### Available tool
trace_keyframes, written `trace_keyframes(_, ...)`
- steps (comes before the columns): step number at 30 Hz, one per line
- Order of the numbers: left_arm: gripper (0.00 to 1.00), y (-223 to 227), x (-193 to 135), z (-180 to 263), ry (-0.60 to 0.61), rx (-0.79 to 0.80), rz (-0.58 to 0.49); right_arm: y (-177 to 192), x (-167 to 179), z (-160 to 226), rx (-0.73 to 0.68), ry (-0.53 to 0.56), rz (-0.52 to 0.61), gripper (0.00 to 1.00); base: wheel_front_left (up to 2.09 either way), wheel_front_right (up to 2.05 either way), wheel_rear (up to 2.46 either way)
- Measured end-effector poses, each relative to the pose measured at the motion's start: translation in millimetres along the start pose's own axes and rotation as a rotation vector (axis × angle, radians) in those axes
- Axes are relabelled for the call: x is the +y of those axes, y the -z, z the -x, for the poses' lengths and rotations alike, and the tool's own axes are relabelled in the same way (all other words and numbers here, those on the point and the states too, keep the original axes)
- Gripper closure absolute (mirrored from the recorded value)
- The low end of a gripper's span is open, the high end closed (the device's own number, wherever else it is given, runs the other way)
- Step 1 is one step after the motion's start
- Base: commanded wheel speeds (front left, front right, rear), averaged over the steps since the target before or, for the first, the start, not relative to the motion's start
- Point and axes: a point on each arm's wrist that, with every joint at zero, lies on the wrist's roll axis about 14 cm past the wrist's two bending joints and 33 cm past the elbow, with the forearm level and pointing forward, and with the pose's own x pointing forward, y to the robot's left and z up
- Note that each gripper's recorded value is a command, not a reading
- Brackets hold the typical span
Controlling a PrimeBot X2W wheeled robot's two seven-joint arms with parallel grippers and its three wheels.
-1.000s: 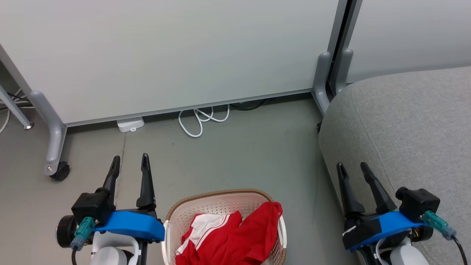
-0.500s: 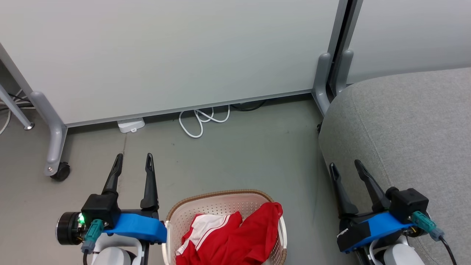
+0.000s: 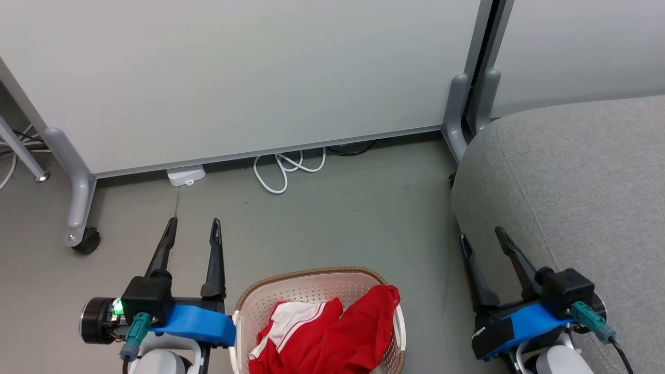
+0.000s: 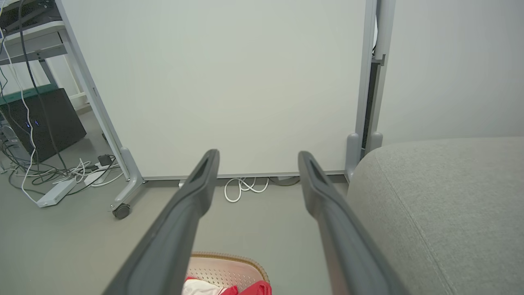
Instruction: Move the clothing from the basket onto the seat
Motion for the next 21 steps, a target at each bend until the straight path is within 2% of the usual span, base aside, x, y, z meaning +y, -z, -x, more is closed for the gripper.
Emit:
trace_keyframes(6,0.0,0.2,0.9,0.3,0.005,-0.004,-0.032,-0.7,2.1,-1.5,-0.005,-0.011,0.028,0.0,0.0,0.0,0.0)
trace_keyframes(21,0.0,6.1,-2.1,-1.5,0.023,0.013,-0.024,3.0,0.1,-1.4,0.005,-0.005,0.021,0.0,0.0,0.0,0.0)
